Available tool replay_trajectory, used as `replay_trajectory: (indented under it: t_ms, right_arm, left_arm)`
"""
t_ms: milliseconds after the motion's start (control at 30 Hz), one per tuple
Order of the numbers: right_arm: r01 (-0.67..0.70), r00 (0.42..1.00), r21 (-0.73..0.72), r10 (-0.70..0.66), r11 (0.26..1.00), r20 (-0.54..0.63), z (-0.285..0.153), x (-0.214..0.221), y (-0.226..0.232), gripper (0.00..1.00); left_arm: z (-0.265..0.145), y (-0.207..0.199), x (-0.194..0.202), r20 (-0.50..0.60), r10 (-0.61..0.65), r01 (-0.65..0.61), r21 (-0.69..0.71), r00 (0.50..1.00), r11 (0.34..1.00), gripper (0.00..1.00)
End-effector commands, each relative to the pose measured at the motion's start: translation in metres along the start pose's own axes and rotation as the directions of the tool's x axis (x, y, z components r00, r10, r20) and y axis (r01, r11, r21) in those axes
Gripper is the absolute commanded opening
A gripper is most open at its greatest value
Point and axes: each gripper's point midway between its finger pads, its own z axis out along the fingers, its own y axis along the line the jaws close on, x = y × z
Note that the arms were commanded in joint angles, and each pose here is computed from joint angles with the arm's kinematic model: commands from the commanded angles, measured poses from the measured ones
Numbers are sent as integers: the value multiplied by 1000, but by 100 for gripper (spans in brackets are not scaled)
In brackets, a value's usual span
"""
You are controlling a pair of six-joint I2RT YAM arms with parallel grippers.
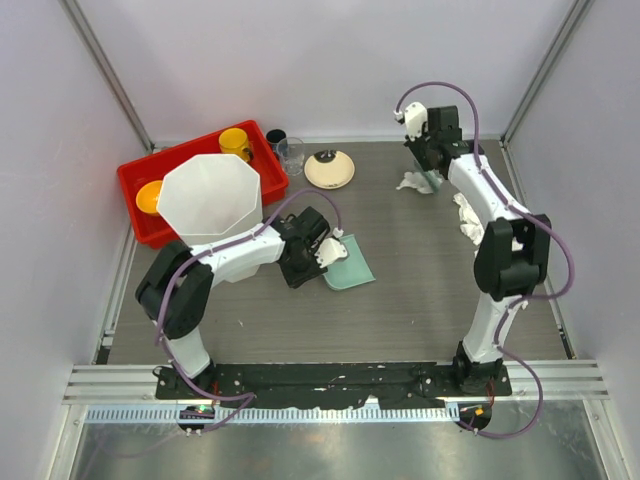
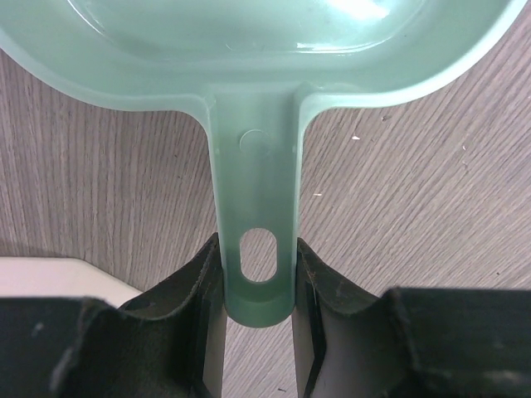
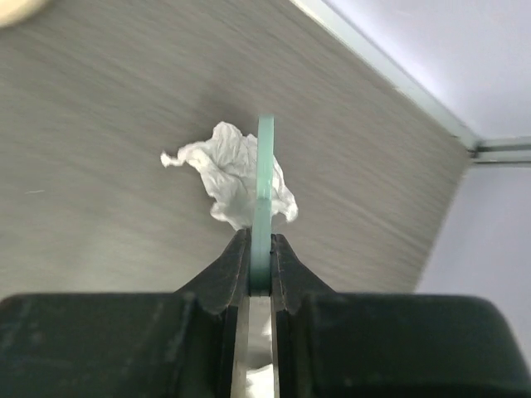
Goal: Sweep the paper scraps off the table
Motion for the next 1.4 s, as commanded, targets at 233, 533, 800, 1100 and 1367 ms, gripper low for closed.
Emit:
replay_trajectory:
  t_ms: [233, 533, 800, 1100, 1367]
  right_arm:
    - [-484, 873, -265, 440, 834, -210, -79, 29, 126, 1]
    - [-457, 887, -290, 457, 841, -70, -153, -11, 124, 1]
    - [-392, 915, -156, 401, 907, 34, -148, -41, 78, 1]
    - [-328, 943, 23, 329, 944, -47, -85, -30, 59, 1]
    - [-326, 945, -135, 319, 936, -72, -65, -12, 107, 1]
  left_arm:
    - [4, 11, -7, 14, -4, 4, -55, 1000, 998, 0]
    - [3, 17, -3, -5, -3, 3, -88, 1000, 996, 0]
    - [-1, 24, -5, -16, -6, 4, -123, 1000, 992, 0]
    - [-1, 28, -9, -40, -22, 17, -124, 999, 992, 0]
    - [7, 33, -12, -60, -23, 15, -130, 998, 991, 0]
